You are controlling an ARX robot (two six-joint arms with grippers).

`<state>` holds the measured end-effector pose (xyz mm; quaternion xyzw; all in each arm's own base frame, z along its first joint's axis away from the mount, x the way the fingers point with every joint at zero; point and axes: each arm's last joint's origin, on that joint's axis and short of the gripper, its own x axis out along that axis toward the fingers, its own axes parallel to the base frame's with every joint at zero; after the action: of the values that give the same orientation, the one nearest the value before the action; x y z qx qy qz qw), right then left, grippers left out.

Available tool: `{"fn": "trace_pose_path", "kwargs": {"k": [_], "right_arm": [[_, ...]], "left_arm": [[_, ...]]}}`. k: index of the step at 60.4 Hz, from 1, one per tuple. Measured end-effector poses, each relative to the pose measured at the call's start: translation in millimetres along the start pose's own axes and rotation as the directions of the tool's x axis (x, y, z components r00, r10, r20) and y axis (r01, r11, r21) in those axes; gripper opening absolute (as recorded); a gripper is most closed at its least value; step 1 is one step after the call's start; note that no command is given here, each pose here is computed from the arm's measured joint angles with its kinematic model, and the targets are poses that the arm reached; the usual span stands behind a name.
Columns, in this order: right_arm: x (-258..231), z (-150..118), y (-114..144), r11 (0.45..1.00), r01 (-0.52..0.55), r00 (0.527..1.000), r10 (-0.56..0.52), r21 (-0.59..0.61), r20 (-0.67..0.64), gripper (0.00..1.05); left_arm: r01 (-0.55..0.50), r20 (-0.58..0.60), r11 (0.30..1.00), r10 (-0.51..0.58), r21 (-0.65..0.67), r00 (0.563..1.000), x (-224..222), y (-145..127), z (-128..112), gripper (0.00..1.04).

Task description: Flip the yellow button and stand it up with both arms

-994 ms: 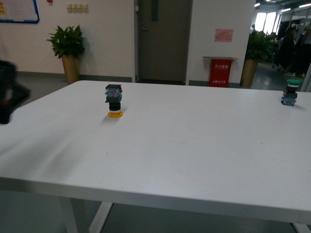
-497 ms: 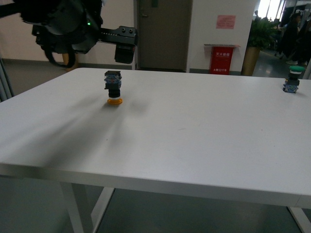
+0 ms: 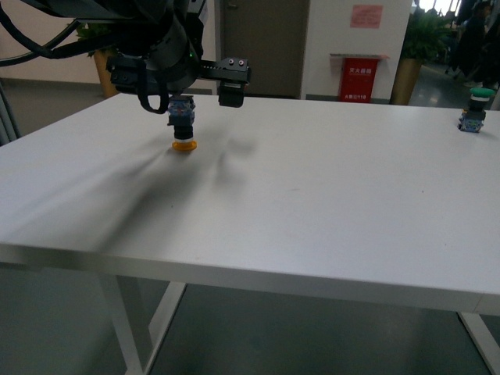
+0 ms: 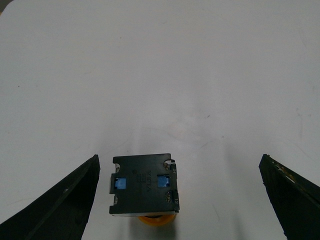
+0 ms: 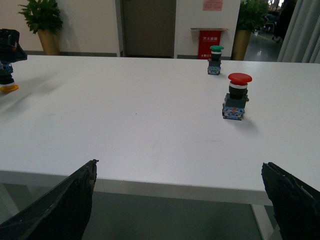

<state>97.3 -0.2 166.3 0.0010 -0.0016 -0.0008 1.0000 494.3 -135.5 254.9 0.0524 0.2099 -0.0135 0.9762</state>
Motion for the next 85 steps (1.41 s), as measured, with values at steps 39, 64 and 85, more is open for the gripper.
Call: {"fn": "trace_pose_path", "kwargs": {"k": [39,64,85], "right_arm": [[0.0,0.0,0.0,1.0,0.0,1.0,0.0,0.0,0.0,0.98],[0.0,0.0,0.0,1.0,0.0,1.0,0.0,0.0,0.0,0.98],[0.0,0.0,0.0,1.0,0.0,1.0,0.0,0.0,0.0,0.98]], "left_arm": [[-0.024,-0.023,1.0,0.024,-0.008,0.999,9.6,13.3,-19.9,0.97],[-0.003,-0.001,1.0,0.003,-0.015,1.0,10.4,14.0,-20.9,0.38],[0.22,0.153,0.97,-0.203,-0.106,0.967,-18.5,-0.2,3.0,0.37]]}}
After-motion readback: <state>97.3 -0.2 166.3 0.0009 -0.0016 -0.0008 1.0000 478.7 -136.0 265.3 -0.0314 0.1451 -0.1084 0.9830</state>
